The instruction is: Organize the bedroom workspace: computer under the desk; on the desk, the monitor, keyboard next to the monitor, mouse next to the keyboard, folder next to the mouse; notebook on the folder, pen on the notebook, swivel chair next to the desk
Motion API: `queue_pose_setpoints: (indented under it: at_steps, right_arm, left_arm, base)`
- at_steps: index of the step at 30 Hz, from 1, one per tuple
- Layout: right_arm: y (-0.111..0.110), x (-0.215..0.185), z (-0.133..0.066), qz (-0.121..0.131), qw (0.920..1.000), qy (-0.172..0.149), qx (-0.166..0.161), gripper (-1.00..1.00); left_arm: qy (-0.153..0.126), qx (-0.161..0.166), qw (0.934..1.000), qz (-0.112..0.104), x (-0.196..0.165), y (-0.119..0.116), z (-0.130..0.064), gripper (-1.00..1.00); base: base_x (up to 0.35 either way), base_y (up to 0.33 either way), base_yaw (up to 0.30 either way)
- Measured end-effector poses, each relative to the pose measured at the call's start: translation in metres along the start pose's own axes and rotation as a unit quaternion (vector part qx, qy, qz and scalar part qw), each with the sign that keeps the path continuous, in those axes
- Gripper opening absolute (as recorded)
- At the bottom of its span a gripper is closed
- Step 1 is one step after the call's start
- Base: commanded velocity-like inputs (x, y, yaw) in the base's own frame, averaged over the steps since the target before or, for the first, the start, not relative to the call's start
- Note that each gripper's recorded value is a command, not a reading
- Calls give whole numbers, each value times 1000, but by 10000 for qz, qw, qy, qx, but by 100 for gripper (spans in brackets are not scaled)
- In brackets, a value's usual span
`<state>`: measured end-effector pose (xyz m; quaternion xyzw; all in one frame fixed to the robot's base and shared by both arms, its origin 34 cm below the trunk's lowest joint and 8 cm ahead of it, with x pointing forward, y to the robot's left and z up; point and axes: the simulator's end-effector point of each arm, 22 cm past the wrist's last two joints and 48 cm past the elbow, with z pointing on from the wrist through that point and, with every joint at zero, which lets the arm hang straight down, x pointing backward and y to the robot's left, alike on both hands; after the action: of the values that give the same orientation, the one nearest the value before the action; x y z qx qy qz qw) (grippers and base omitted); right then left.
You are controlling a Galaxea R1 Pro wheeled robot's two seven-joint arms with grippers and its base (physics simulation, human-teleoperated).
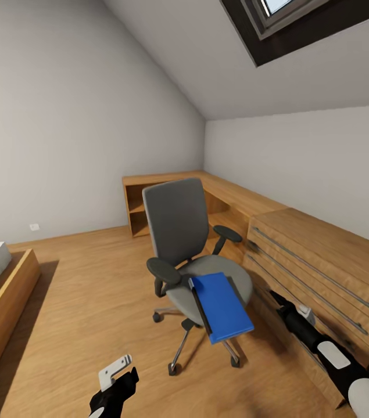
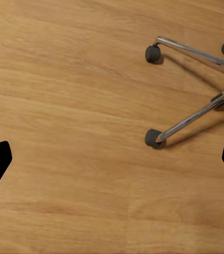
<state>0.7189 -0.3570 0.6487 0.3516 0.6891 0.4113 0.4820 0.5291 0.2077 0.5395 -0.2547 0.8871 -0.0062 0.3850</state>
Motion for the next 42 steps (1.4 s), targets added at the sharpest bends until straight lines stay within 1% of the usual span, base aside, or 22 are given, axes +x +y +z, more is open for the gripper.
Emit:
queue_pose_setpoints:
  at_steps: [5, 10, 21, 42]
  right_arm:
    - [-16, -2, -4, 108, 9999, -93, 51, 100]
    - [-28, 0, -5, 157, 9998, -136, 71, 100]
    - [-53, 11, -6, 181, 9997, -148, 110, 100]
    - [-92, 46, -1, 198, 9998, -34, 96, 100]
  left_arm:
    - [0, 2, 10000, 1, 8, 3, 6, 100]
    - [0, 3, 10000, 2, 16, 6, 12, 100]
    - [11, 1, 10000, 1, 35, 13, 25, 100]
    - [21, 8, 10000, 4, 72, 25, 50, 100]
  base:
    - [0, 0, 0]
    - [0, 0, 0]
    - [0, 0, 0]
    - [0, 0, 0]
